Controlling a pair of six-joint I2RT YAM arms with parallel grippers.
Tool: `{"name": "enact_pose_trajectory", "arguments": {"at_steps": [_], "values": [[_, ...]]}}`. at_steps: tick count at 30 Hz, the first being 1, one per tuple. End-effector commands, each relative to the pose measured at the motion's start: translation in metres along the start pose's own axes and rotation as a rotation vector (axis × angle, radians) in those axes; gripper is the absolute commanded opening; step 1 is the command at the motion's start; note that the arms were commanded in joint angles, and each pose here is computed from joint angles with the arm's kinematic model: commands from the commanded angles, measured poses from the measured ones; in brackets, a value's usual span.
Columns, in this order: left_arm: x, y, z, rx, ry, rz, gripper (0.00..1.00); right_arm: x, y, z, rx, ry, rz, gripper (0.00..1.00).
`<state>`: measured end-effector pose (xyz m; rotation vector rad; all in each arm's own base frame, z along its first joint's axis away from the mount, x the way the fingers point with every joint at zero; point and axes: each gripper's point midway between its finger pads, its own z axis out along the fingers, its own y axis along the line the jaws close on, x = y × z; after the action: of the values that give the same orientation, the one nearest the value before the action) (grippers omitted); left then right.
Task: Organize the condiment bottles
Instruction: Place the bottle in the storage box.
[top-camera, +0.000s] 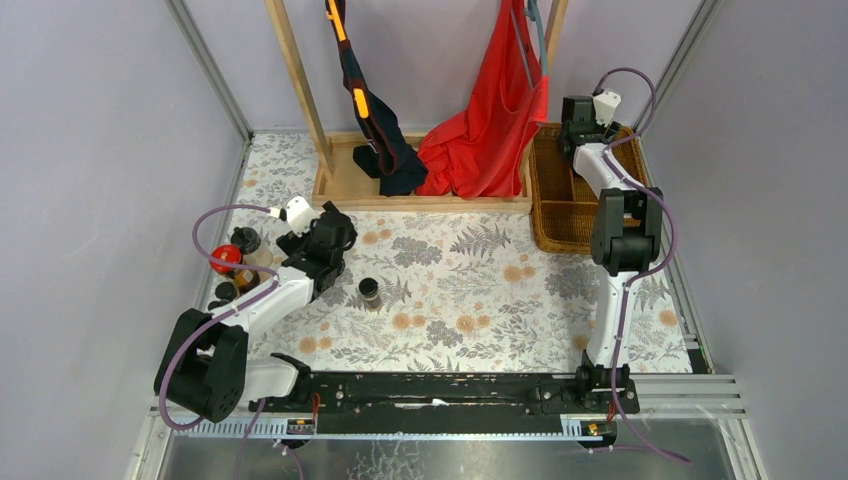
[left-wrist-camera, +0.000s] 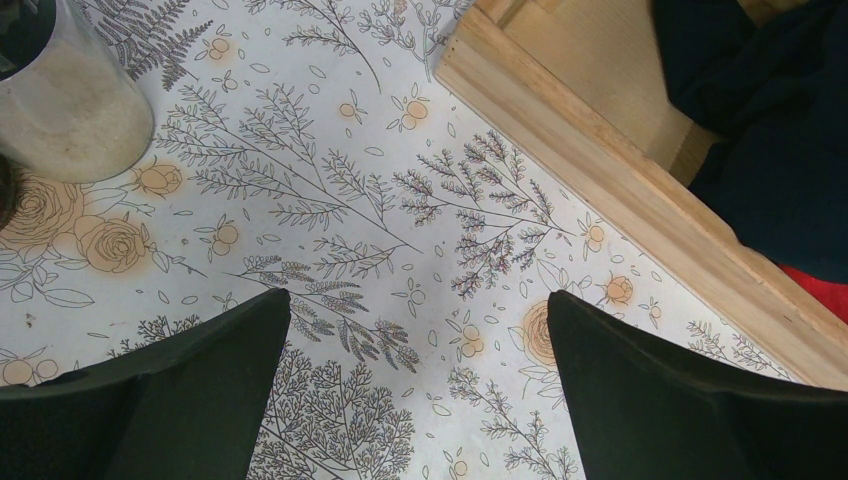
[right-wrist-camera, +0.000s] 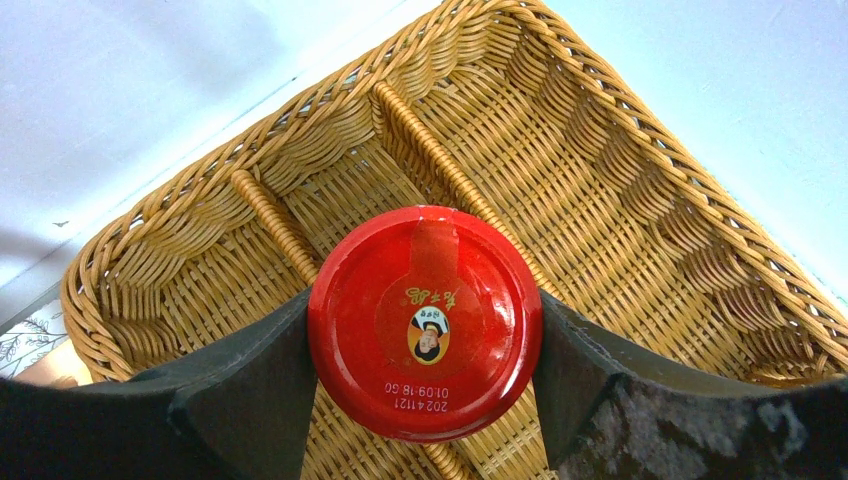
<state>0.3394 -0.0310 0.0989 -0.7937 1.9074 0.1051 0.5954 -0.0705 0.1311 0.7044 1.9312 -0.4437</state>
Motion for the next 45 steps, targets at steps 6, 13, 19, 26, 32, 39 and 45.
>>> {"name": "enact_pose_trajectory", "arguments": {"at_steps": [6,13,19,26,32,39,45], "values": [[-0.0148,-0.0101,0.0020,0.021,-0.045,-0.056,1.00,-0.0572,0.0099,-0.0143,0.001,-0.153,0.126,0.00],[-0.0144,-0.0096,0.0022,0.018,-0.045,-0.055,1.00,-0.0590,0.0064,-0.0167,0.017,-0.151,0.122,0.45],[-0.0139,-0.0100,0.0025,0.019,-0.043,-0.054,1.00,-0.0593,0.0065,-0.0182,0.012,-0.144,0.127,0.66],[-0.0135,-0.0104,0.0029,0.019,-0.041,-0.055,1.00,-0.0580,0.0051,-0.0185,0.019,-0.139,0.125,0.75],[-0.0130,-0.0106,0.0035,0.018,-0.040,-0.053,1.00,-0.0603,0.0047,-0.0204,0.018,-0.141,0.130,0.78],[-0.0120,-0.0109,0.0038,0.019,-0.037,-0.050,1.00,-0.0580,0.0044,-0.0196,0.022,-0.135,0.129,0.87],[-0.0123,-0.0110,0.0037,0.019,-0.038,-0.051,1.00,-0.0612,0.0030,-0.0208,0.029,-0.140,0.135,0.88]]}}
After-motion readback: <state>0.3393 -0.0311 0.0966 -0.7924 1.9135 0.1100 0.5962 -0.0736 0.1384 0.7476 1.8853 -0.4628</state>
